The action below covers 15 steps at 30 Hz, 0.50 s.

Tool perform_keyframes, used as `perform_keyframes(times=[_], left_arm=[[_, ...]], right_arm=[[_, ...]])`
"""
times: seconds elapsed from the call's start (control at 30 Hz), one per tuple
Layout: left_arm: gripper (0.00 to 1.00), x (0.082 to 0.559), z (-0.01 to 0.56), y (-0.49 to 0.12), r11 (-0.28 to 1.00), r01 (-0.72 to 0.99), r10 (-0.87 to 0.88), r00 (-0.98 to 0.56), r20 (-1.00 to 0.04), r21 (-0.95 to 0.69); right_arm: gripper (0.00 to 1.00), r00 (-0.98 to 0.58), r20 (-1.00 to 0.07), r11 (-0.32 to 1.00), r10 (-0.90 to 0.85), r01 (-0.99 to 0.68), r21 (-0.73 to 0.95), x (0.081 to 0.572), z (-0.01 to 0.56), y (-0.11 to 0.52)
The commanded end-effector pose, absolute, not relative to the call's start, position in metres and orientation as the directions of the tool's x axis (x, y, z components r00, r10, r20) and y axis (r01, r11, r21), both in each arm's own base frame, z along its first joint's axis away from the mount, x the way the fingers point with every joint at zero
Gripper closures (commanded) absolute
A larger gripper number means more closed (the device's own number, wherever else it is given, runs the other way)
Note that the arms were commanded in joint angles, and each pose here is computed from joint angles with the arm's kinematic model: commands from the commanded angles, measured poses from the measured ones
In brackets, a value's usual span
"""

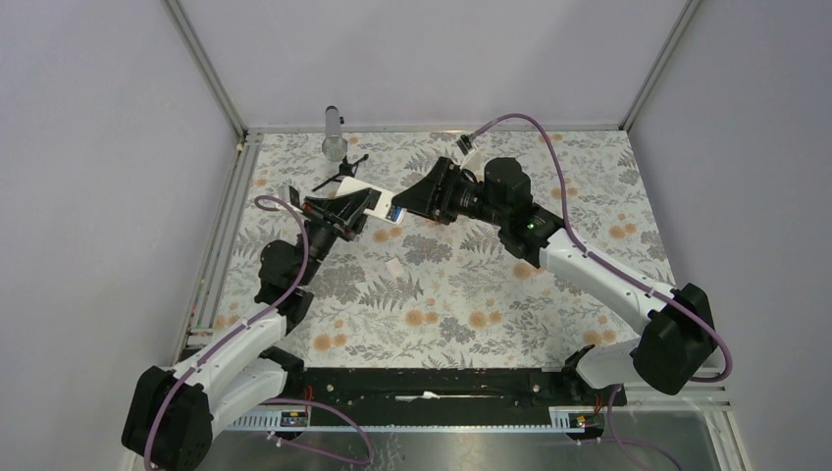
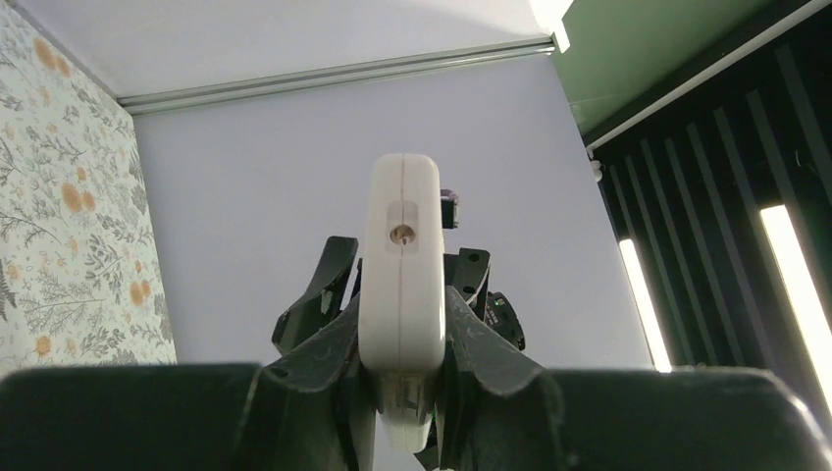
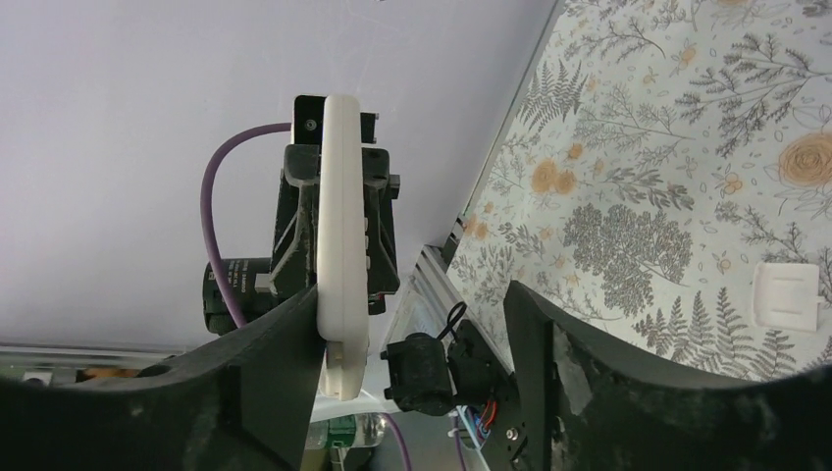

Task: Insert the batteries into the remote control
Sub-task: Load the battery into the remote control.

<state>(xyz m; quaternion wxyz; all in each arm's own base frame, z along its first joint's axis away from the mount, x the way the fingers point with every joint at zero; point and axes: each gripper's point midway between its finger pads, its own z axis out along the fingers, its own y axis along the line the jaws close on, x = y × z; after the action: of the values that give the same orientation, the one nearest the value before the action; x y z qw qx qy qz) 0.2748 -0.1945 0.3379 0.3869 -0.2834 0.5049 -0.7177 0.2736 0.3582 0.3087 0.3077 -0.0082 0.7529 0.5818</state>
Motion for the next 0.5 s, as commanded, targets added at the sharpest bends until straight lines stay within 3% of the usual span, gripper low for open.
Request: perform_keyframes(times=[0.0, 0.23, 0.47], left_arm=[[1.00, 0.247, 0.425, -0.170, -0.332, 0.468, -0.852, -0.522, 0.048, -0.819], [1.00, 0.253, 0.401, -0.177, -0.255, 0.423, -0.857, -0.516, 0.001, -0.869], [1.00, 0.256, 0.388, -0.182, -0.179, 0.412, -0.864, -0.501, -0.058, -0.894]], right_arm=[[0.24, -0.834, -0.421, 0.390, 0.355, -0.277, 0.878, 0.280, 0.301, 0.348], [0.04, -0.855, -0.396, 0.237, 0.336, -0.330, 0.914, 0.271, 0.345, 0.358], [0.01, -0.832, -0.467, 0.098, 0.299, -0.460, 0.882, 0.252, 0.380, 0.361]])
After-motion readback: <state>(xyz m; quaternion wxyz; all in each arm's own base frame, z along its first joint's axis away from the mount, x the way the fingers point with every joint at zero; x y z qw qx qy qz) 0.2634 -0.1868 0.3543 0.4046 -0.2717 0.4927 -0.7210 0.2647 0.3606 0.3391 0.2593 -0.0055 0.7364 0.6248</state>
